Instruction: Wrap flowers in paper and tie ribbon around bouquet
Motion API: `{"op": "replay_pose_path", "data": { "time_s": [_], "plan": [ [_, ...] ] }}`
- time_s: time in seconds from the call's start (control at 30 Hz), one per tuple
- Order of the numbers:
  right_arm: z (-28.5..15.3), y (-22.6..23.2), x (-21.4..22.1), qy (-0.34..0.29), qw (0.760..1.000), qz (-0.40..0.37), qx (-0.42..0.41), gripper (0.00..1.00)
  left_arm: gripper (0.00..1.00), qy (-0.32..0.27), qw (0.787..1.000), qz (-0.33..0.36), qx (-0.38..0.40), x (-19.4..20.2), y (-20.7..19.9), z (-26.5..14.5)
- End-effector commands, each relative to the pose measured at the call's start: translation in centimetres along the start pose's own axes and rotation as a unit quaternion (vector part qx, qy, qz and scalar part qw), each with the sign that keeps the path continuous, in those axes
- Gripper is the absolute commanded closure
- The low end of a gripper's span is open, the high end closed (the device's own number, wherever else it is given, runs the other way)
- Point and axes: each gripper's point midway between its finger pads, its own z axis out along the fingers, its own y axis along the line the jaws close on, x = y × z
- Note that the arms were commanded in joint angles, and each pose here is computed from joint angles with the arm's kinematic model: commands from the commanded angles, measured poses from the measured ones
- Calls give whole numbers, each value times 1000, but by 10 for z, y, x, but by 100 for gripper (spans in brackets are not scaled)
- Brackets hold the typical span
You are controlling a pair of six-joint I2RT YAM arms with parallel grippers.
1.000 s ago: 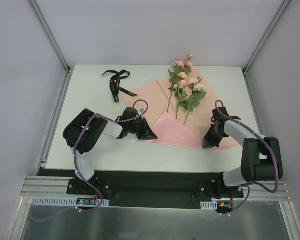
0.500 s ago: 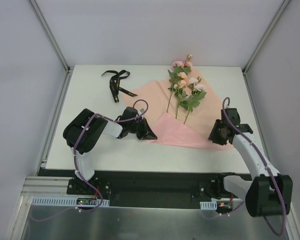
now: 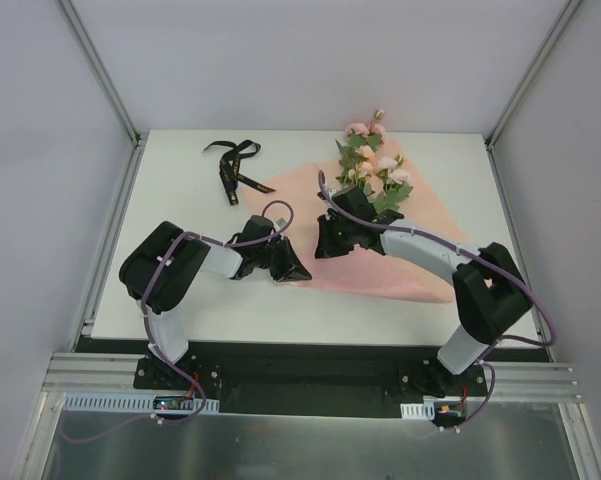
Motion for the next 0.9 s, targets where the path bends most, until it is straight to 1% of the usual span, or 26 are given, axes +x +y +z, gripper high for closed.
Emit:
{"op": "replay_pose_path", "data": {
  "time_s": [0.0,0.13,0.23,0.33,0.37,0.4,0.47,0.5,0.53,0.57,0.6,0.63,0.67,0.7,0.73,0.77,0.87],
  "plan": [
    [31,1,-15,-15,1000,-5,2,100,98,-19,999,-5,-48,2,24,-6],
    [55,-6,0,11,1000,12,1,100,97,-19,999,-1,-42,2,18,-8],
    [63,-18,11,19,999,23,20,100,91,-26,999,12,-38,0,14,-10],
    [65,-27,16,23,999,27,39,100,83,-30,999,16,-28,1,7,-15],
    [66,-30,21,32,998,29,46,100,76,-35,999,17,-23,2,4,-18],
    [66,-32,24,35,998,30,50,100,73,-36,999,14,-24,8,9,-21],
    [67,-35,31,37,997,32,52,100,66,-59,998,21,-7,8,-3,-30],
    [67,-36,32,37,998,32,51,100,62,-63,998,14,-16,15,7,-34],
    [67,-37,32,36,997,29,54,100,60,-77,997,13,-4,15,0,-43],
    [67,-38,32,37,997,29,55,100,58,-91,996,10,-7,14,2,-47],
    [68,-38,31,36,997,31,55,100,56,-93,996,1,-16,22,12,-52],
    [68,-37,31,37,998,29,52,100,55,-107,994,-3,-1,22,4,-61],
    [69,-36,32,39,998,29,51,100,54,-118,993,-8,-3,22,7,-65],
    [69,-36,31,38,998,26,51,99,53,-122,992,-19,-14,28,19,-68],
    [70,-37,31,38,998,26,51,100,52,-135,990,-26,-9,27,16,-74],
    [71,-37,31,38,998,26,52,99,52,-157,987,-35,-23,22,23,-77],
    [71,-35,30,39,998,26,46,100,51,-171,982,-65,-45,21,34,-83]
  ]
}}
